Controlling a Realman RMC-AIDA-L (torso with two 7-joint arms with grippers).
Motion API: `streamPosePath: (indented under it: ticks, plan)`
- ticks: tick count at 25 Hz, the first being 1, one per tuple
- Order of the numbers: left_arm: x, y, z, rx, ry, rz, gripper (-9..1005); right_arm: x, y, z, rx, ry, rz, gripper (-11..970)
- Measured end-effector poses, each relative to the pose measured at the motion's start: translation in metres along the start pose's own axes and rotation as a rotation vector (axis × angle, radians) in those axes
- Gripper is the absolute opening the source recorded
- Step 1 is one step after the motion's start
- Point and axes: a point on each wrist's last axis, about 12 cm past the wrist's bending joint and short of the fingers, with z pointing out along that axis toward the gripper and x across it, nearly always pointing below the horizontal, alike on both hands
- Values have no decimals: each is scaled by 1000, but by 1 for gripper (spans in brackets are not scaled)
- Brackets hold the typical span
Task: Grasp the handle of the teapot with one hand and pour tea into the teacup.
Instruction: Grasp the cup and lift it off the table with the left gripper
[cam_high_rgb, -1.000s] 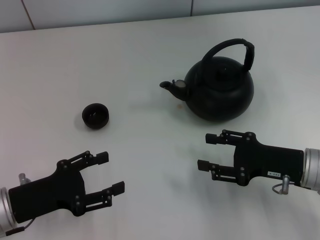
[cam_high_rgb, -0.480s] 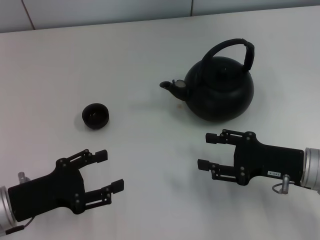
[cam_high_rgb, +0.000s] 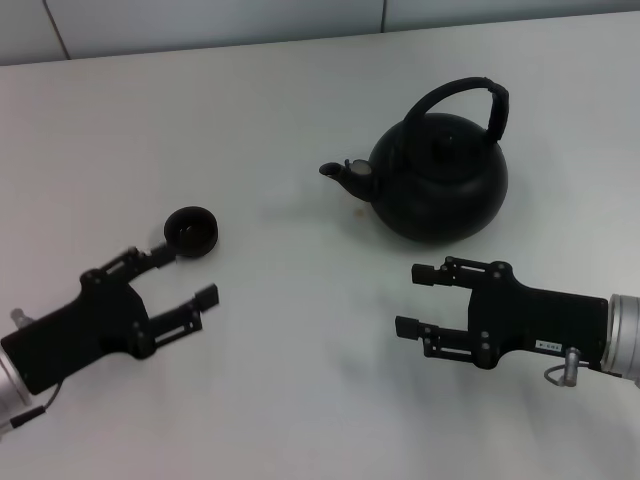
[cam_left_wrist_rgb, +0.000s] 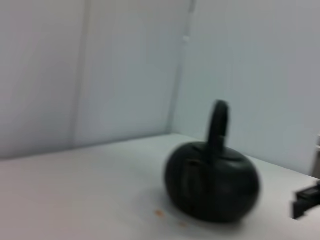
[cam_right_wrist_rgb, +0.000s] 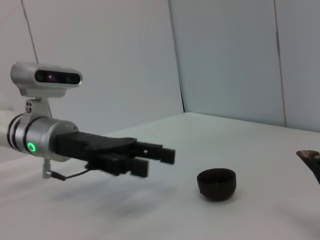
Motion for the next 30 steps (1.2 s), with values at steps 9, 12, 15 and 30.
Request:
streamPosePath:
  ticks: [9, 12, 15, 30]
  plan:
    - [5, 15, 7, -189, 0, 89, 832, 0, 0, 0, 1, -7, 3, 691]
    - [6, 16, 9, -217, 4, 105, 832, 0, 0, 0, 1, -8, 3, 692]
    - [7, 17, 10, -223, 12, 106, 832, 0, 1, 0, 2, -9, 4, 691]
    - [12, 20, 24, -225, 97, 153, 832, 0, 0, 0, 7, -5, 5, 692]
